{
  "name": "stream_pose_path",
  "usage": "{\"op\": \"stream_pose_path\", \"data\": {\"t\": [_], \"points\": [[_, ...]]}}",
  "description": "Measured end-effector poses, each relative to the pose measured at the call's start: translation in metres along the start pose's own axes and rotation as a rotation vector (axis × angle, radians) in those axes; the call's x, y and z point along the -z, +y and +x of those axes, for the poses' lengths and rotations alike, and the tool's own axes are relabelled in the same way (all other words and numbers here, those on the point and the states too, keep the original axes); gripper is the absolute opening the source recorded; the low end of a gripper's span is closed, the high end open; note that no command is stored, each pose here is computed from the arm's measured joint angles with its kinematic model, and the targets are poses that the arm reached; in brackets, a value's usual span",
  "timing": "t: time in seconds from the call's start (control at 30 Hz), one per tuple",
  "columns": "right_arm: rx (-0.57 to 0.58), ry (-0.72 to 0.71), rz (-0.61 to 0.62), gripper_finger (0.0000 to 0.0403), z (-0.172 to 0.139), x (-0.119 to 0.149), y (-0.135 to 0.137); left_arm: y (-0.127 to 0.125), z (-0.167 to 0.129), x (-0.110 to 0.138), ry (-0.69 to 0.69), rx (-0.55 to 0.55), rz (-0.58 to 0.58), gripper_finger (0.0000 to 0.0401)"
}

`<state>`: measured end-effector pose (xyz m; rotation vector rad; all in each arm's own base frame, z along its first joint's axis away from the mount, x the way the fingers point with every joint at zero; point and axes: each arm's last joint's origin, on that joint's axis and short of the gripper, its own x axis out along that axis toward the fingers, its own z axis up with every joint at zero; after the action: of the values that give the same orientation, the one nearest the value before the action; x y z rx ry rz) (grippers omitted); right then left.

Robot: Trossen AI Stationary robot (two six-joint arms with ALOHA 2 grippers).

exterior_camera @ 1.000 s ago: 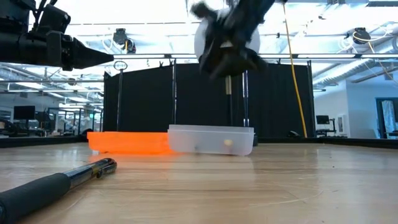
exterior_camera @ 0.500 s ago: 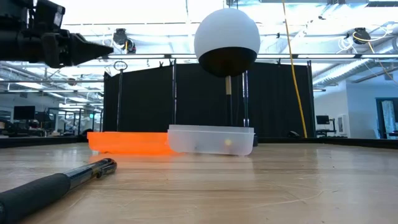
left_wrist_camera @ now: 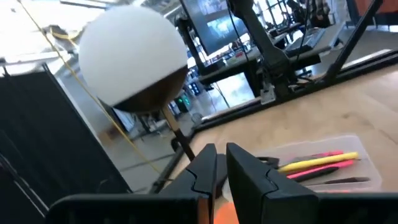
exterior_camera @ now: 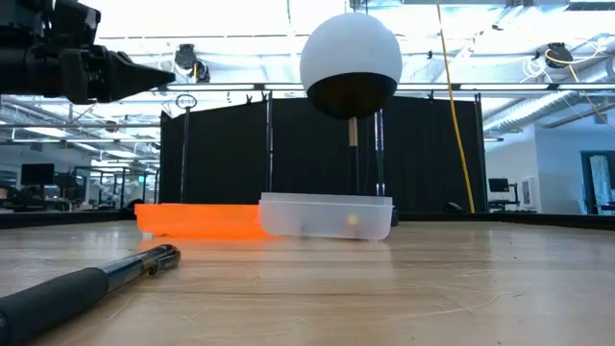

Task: Pick & place school supplies into a supply box
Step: Put the black pen into the supply box

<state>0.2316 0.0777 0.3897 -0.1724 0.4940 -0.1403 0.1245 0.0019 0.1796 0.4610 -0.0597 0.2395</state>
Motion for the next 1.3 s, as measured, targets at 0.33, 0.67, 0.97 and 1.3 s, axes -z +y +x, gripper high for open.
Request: {"op": "stream_pose_path", "data": {"t": [0.33, 0.67, 0.97, 1.3], "points": [[-0.153, -0.116, -0.006, 0.0000, -0.043, 0.082, -0.025, 0.000, 0.000, 0.000, 0.003, 0.000, -0.300, 0.0046], [-0.228, -0.237, -0.012, 0.0000, -0.021, 0.188, -0.015, 0.000, 0.000, 0.001, 0.007, 0.001, -0.486, 0.0047], [-0.155, -0.378, -0.009, 0.0000, -0.009, 0.225, -0.013, 0.001, 0.000, 0.004, 0.045, -0.071, -0.538, 0.0046], [-0.119, -0.497, -0.071, 0.0000, 0.002, 0.247, -0.008, 0.012, 0.017, -0.083, 0.193, -0.018, -0.570, 0.0005]]}}
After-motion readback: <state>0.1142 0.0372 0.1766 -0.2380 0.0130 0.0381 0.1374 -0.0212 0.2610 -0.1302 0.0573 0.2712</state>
